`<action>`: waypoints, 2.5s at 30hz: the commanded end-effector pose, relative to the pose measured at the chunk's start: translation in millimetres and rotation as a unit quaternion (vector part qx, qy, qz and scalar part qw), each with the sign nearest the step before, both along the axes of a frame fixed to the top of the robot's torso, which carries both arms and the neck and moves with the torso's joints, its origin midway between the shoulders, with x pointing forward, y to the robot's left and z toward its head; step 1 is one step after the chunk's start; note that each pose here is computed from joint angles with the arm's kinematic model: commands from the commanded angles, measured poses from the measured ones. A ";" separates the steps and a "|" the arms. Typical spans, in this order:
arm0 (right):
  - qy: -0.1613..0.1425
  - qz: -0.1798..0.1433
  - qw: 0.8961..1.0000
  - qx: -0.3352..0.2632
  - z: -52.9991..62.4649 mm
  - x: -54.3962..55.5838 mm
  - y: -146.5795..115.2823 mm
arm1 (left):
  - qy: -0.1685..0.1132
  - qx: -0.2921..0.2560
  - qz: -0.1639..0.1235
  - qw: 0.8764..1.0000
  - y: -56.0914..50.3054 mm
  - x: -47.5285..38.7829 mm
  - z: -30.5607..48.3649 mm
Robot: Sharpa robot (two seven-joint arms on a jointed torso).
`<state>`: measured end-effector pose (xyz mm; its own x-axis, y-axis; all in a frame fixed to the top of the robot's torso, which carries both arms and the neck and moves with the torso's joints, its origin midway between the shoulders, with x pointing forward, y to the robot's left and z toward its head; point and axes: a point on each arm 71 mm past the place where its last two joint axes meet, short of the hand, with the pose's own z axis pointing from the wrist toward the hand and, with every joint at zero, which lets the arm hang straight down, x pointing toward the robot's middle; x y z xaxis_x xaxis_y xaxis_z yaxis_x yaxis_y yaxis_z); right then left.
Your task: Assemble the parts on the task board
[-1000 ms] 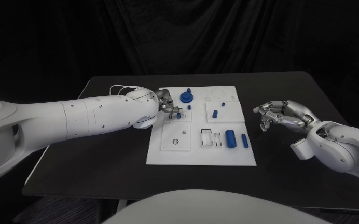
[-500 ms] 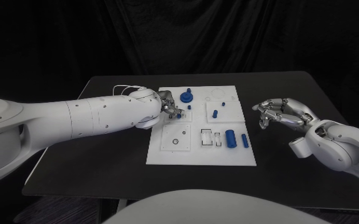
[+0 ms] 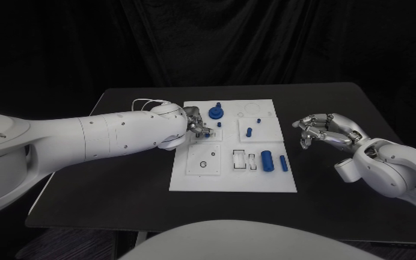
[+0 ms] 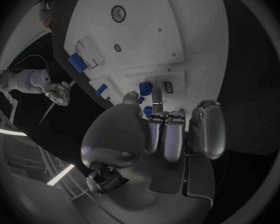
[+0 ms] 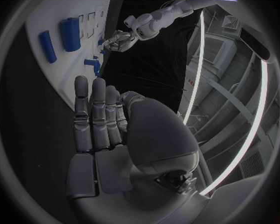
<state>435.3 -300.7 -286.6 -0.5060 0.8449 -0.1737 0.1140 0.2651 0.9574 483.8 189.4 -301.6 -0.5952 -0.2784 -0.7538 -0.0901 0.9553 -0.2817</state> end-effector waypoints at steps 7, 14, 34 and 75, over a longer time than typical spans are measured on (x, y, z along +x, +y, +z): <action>0.005 0.006 1.000 0.000 -0.5 0.5 2.1 | 0.011 -0.003 -0.017 1.000 -9.3 -5.0 -1.2; 0.010 0.007 1.000 -0.001 -1.4 0.4 2.9 | 0.012 0.000 -0.015 1.000 -7.8 -3.1 -2.1; 0.020 0.011 1.000 -0.003 -3.9 -0.1 4.4 | 0.012 0.005 -0.011 1.000 -6.6 0.7 -3.8; 0.035 0.008 0.999 -0.013 -8.7 1.0 0.2 | 0.012 -0.011 0.014 1.000 9.8 -6.5 6.5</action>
